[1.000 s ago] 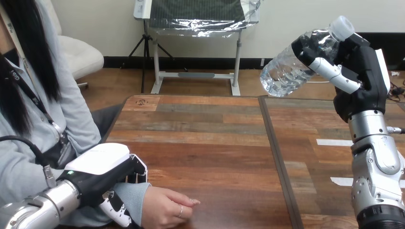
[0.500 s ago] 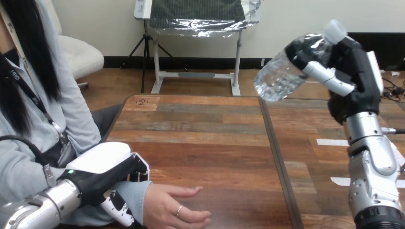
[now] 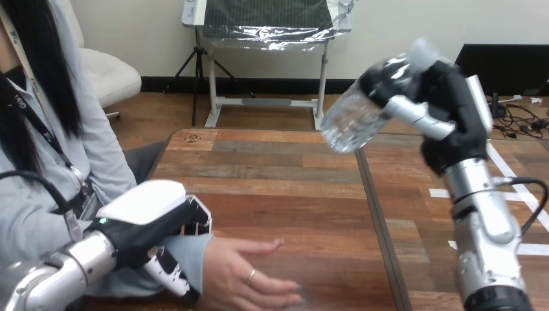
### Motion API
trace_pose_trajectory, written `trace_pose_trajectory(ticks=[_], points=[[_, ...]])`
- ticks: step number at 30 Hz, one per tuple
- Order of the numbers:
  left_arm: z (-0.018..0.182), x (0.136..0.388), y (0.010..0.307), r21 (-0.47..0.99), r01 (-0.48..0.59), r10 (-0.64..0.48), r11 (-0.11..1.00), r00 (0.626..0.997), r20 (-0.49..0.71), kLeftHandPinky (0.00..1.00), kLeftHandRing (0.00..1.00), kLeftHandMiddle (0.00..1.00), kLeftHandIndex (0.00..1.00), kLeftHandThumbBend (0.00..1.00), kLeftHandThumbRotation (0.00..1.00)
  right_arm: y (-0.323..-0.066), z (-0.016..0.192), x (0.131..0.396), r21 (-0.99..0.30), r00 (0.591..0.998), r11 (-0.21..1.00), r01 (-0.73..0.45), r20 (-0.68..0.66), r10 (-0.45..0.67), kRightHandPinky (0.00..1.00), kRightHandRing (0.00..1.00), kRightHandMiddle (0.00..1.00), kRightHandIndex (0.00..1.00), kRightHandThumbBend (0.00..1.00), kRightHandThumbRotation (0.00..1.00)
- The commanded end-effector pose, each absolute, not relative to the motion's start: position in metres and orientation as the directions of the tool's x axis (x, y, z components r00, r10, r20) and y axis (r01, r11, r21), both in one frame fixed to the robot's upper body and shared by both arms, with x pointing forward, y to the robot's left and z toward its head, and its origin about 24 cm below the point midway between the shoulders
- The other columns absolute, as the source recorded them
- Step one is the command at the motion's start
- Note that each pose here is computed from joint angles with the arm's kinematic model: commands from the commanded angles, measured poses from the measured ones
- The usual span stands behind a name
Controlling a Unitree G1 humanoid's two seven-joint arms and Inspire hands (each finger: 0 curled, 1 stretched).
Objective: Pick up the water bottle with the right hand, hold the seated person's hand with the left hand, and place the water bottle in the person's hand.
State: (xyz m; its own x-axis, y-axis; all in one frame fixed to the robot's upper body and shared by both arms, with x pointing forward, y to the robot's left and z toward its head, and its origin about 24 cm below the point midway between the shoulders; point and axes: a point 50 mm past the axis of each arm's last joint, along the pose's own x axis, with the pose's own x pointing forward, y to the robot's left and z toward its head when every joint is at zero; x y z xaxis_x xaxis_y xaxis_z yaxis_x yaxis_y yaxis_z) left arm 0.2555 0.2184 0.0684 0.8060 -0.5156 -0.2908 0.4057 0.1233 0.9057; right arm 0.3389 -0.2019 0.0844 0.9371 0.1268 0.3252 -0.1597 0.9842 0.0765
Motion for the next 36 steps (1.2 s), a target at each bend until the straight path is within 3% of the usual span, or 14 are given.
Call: trace_pose_trajectory(ticks=[1,12,36], points=[[0.135,0.282,0.194,0.972,0.149,-0.605,0.182,0.796,-0.010,0.20,0.26,0.32,0.33,0.89,0.00,-0.187,0.093,0.342,0.061,0.912,0.980,-0.190,0.381,0.153,0.28,0.38,0.45,0.45,0.61,0.00],[0.150,0.291,0.184,0.973,0.136,-0.625,0.187,0.781,0.011,0.21,0.26,0.33,0.34,0.86,0.00,-0.175,0.081,0.338,0.073,0.914,0.970,-0.233,0.357,0.193,0.28,0.39,0.48,0.47,0.53,0.00],[0.171,0.312,0.163,0.977,0.096,-0.669,0.188,0.741,0.056,0.19,0.24,0.31,0.32,0.90,0.00,-0.155,0.066,0.329,0.078,0.913,0.955,-0.286,0.324,0.247,0.32,0.42,0.50,0.49,0.53,0.00]])
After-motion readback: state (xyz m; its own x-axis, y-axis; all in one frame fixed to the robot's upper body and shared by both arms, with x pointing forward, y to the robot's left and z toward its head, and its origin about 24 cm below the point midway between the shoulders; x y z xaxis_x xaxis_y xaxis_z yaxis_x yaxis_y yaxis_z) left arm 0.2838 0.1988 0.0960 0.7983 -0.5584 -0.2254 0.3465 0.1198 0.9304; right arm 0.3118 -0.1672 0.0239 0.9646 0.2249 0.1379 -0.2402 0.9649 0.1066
